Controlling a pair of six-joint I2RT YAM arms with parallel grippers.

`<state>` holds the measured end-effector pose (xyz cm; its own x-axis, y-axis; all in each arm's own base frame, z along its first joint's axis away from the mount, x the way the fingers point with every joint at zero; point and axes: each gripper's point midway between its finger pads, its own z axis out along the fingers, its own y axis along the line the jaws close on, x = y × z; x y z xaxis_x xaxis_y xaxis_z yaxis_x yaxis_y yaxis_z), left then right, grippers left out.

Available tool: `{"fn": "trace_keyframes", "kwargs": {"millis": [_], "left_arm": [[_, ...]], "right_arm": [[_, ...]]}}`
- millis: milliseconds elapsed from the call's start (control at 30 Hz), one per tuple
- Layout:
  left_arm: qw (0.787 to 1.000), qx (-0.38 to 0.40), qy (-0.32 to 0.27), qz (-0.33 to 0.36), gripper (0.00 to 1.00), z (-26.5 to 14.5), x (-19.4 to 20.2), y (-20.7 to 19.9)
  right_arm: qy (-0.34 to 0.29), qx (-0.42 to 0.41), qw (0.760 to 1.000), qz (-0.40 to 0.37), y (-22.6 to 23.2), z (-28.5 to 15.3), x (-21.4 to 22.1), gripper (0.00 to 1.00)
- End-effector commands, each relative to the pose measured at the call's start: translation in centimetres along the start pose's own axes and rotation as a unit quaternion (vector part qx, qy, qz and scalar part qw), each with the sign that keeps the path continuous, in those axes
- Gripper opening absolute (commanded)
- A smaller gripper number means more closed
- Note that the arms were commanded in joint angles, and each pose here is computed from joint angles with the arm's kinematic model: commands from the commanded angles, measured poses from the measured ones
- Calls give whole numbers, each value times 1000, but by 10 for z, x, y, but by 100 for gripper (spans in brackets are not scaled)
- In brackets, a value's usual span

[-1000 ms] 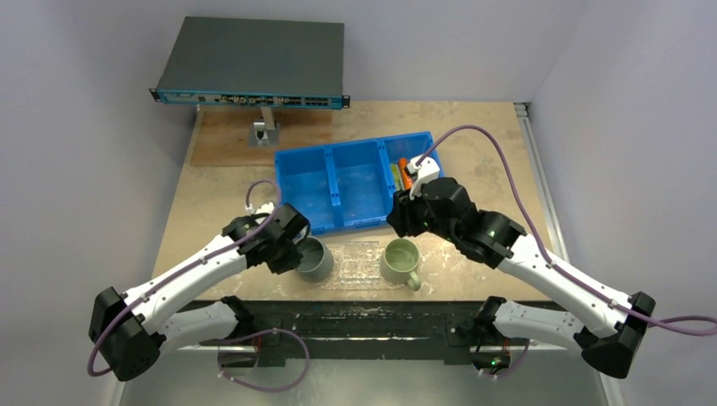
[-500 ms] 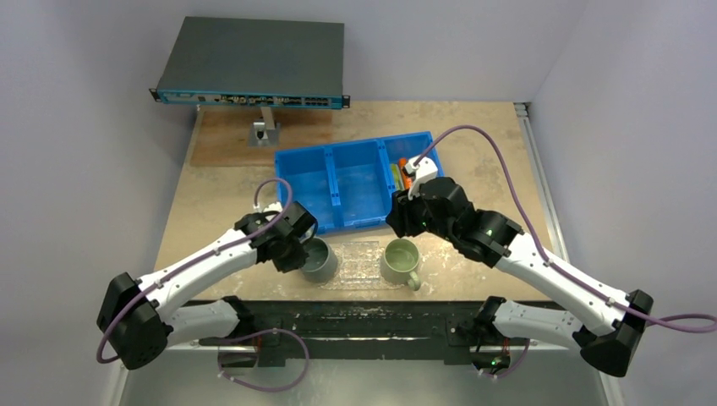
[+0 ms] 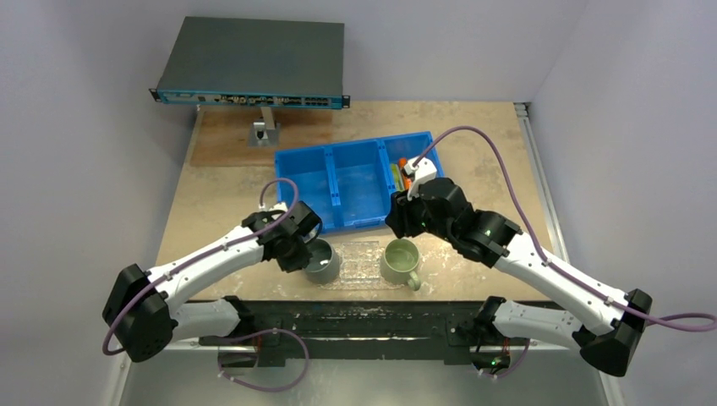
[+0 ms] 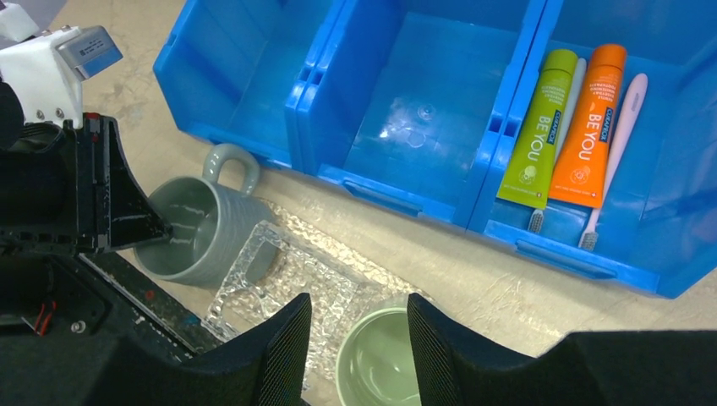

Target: Prepare toiletry sets of a toothbrush and toothpaste on the tray

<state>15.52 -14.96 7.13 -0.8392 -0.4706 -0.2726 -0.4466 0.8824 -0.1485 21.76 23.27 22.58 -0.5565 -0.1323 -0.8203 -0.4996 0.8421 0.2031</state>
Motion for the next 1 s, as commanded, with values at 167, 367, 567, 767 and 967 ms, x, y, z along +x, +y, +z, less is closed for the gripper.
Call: {"fn": "trace_keyframes", "kwargs": {"millis": [167, 367, 567, 767, 967], "left_arm": [[999, 39, -8, 1, 0, -4, -4, -20], [999, 35, -9, 4, 0, -5, -3, -17], [999, 37, -14, 14, 0, -8, -5, -18], [999, 27, -25, 26, 0, -13, -8, -16], [999, 20, -28, 33, 0, -12, -9, -17]], "right_arm": [[-9, 5, 1000, 8, -1, 5, -1, 51], [-9, 7, 1000, 8, -2, 5, 0, 51], [-8, 6, 1000, 9, -2, 5, 1, 51], [-7, 3, 1000, 10, -1, 8, 3, 52], [-6, 2, 1000, 11, -1, 8, 4, 52]]}}
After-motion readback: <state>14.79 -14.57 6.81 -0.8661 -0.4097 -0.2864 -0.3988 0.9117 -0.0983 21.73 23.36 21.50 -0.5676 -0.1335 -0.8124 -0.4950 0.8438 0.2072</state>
